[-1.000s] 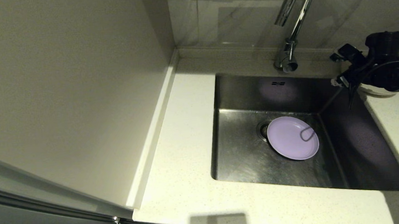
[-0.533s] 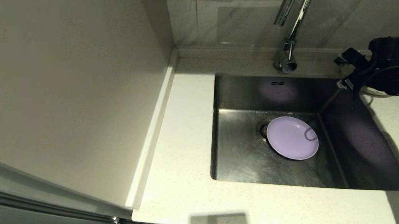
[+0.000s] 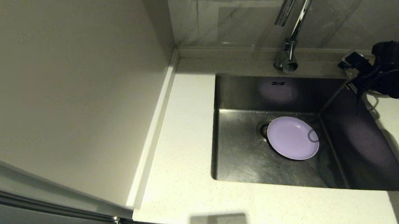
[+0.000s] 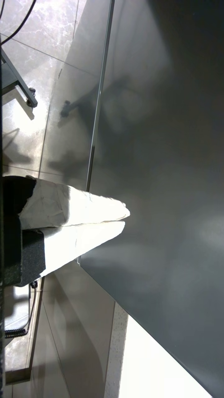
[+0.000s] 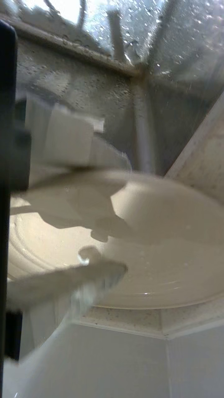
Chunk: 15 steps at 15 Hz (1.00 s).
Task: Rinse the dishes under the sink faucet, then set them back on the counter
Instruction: Put a plate into the sink
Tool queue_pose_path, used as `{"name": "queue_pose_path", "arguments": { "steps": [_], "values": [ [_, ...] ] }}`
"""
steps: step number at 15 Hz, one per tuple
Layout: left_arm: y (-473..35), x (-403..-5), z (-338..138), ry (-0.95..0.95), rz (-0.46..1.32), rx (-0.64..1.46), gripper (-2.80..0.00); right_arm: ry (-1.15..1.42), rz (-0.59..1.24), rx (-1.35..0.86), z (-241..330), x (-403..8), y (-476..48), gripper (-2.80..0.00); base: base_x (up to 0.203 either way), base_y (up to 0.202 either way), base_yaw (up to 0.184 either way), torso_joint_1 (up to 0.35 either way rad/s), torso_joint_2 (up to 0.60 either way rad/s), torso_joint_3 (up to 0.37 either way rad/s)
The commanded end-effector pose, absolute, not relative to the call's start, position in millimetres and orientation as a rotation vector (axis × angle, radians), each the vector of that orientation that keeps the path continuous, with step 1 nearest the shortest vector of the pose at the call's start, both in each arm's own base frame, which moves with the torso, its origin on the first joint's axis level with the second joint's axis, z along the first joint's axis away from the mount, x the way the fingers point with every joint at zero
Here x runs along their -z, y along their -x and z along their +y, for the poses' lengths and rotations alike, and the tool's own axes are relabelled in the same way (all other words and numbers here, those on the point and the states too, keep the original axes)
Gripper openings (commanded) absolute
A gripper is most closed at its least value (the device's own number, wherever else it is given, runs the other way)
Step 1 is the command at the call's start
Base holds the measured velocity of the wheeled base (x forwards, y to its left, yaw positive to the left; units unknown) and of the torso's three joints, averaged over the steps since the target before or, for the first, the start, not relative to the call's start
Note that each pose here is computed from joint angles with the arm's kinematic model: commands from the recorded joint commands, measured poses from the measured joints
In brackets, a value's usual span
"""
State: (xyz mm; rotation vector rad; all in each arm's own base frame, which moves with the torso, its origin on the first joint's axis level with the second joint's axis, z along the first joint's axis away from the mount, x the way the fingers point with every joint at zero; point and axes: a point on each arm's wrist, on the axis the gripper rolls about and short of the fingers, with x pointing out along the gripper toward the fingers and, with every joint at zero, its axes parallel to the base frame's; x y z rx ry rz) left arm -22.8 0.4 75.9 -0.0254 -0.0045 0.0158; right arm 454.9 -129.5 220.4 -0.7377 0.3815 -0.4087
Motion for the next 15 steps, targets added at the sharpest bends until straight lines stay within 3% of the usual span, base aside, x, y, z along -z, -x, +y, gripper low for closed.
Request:
{"name": "queue_pose_path", "arguments": {
  "steps": [1,5,10,15],
  "values": [
    [23,-76,0,0.026,-0.008,-0.017,-2.8,0.739,0.378,0.414,-129,-226,-447,-2.8,0.0,0.0,0.0,0.0,0.0,0.0],
    [23,-76,0,0.026,-0.008,-0.017,-2.8,0.737,0.277,0.378,-121,-248,-423,-2.8,0.0,0.0,0.0,0.0,0.0,0.0],
    [23,-76,0,0.025,-0.008,-0.017,-2.8,0.755,0.094,0.291,-87,-313,-337,-2.8,0.0,0.0,0.0,0.0,0.0,0.0],
    [23,-76,0,0.026,-0.008,-0.017,-2.8,0.745,0.054,0.006,-42,-298,-273,-2.8,0.0,0.0,0.0,0.0,0.0,0.0]
  ]
}}
